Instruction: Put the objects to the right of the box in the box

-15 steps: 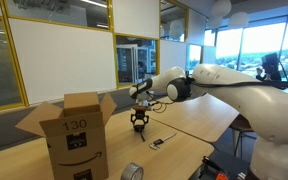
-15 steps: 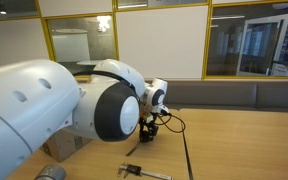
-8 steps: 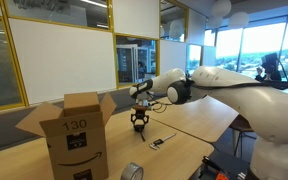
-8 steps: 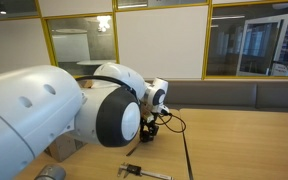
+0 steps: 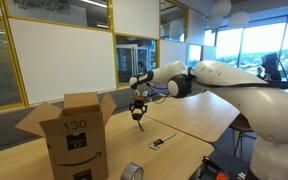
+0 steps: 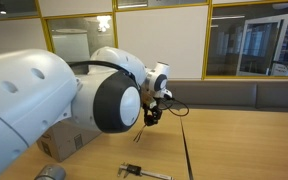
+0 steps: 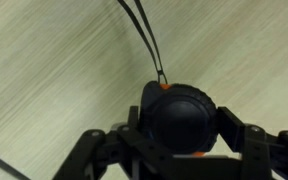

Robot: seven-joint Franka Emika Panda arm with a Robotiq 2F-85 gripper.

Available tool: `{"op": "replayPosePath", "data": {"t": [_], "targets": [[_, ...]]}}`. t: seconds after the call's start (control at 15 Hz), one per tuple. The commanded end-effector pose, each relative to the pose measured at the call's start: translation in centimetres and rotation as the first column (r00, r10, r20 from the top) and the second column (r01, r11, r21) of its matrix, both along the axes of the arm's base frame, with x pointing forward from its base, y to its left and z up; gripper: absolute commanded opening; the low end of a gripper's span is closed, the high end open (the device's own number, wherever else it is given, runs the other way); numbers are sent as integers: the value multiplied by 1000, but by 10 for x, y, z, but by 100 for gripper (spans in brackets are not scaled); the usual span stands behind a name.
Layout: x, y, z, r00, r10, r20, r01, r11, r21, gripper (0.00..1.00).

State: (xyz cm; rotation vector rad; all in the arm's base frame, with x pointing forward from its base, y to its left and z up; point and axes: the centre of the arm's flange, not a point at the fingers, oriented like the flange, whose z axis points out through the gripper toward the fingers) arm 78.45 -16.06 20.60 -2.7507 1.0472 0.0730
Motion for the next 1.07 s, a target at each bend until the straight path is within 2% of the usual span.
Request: {"op": "replayPosePath", "data": {"t": [0.0, 0.27, 0.6, 1.0], "targets": [[-38, 17, 80, 992, -12, 123, 17, 999, -43, 53], [-39, 34, 141, 963, 12, 270, 15, 995, -99, 53], [-41, 69, 197, 905, 67, 420, 2, 987, -162, 53], [-58, 125, 251, 827, 185, 531, -41, 962, -271, 53]]}}
